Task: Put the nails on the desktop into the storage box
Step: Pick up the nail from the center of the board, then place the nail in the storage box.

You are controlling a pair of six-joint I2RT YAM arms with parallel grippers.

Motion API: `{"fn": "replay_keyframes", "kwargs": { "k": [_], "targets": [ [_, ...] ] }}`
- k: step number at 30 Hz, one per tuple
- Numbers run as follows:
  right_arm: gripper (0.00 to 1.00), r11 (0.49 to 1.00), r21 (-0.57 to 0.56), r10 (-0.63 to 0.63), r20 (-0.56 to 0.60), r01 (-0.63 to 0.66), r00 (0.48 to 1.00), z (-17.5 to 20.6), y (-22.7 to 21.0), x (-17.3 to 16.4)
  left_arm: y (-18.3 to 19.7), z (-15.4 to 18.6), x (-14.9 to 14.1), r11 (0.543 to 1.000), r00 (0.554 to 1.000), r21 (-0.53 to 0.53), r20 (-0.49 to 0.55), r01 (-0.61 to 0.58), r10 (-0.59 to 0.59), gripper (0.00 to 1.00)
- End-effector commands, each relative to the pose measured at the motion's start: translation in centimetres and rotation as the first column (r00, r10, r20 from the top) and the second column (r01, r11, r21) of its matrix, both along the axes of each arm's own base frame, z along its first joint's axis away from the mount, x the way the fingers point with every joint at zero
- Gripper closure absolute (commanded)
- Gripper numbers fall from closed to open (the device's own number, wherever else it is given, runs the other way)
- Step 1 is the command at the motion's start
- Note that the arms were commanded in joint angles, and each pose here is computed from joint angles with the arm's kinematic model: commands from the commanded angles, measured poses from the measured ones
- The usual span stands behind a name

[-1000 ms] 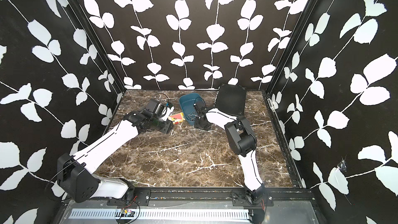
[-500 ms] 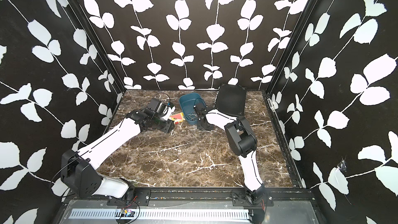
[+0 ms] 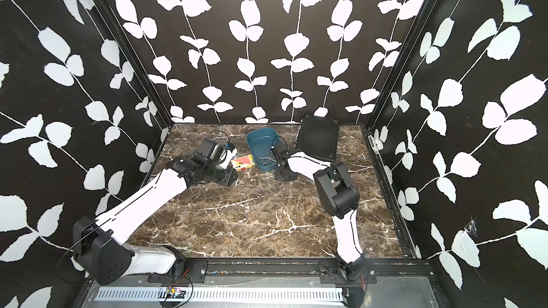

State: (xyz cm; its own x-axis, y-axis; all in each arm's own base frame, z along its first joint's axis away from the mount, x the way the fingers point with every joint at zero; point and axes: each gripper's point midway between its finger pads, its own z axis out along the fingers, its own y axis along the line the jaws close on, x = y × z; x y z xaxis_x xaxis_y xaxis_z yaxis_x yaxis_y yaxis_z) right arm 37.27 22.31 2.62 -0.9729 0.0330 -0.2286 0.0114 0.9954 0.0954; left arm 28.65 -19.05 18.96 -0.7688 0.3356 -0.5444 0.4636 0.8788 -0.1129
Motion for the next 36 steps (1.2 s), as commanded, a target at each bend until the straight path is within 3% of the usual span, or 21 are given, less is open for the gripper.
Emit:
{"fn": "replay_keyframes", "kwargs": {
  "k": [1,6,10,16,19,22,25,29,32,36],
  "targets": [
    [1.00,0.999,0.046,-0.015,-0.004,0.015,1.000,3.6,-1.3,-1.4,0.8,0.4,-0.5,0.999,0.999,-0.017,0.004,-0.045,0.045,0.50],
    [1.00,0.978,0.200,-0.072,0.077,0.056,0.994,9.3,-0.2,0.0,0.5,0.4,-0.2,0.997,0.998,-0.050,-0.008,-0.066,0.065,0.50],
    [1.00,0.927,0.356,-0.162,0.100,0.116,0.982,12.0,2.1,2.4,0.3,0.6,0.4,0.995,0.997,-0.071,-0.018,-0.075,0.074,0.50],
    [1.00,0.860,0.491,-0.222,0.112,0.141,0.969,13.2,6.4,8.4,0.7,0.7,0.9,0.991,0.995,-0.096,-0.043,-0.093,0.090,0.50],
    [1.00,0.864,0.484,-0.222,0.118,0.140,0.968,11.6,7.8,11.4,1.3,0.4,0.8,0.990,0.994,-0.093,-0.055,-0.103,0.098,0.50],
    [0.71,0.871,0.470,-0.215,0.104,0.143,0.971,10.2,8.4,12.8,2.4,0.0,0.7,0.988,0.990,-0.087,-0.071,-0.131,0.125,0.50],
    [0.54,0.886,0.453,-0.187,0.159,0.097,0.969,11.1,7.9,12.0,3.5,-0.5,0.7,0.979,0.982,-0.102,-0.084,-0.177,0.169,0.50],
    [0.53,0.891,0.450,-0.098,0.314,-0.057,0.944,14.8,6.2,9.4,5.1,-0.9,1.3,0.952,0.962,-0.146,-0.088,-0.268,0.257,0.50],
    [0.51,0.908,0.384,-0.037,0.470,-0.167,0.882,17.2,2.5,6.9,7.0,-1.2,1.8,0.919,0.933,-0.163,-0.076,-0.359,0.351,0.42],
    [0.48,0.938,0.312,-0.080,0.621,-0.152,0.780,18.6,-5.2,3.5,10.2,-1.8,2.1,0.874,0.886,-0.149,-0.048,-0.462,0.460,0.37]
  ]
}}
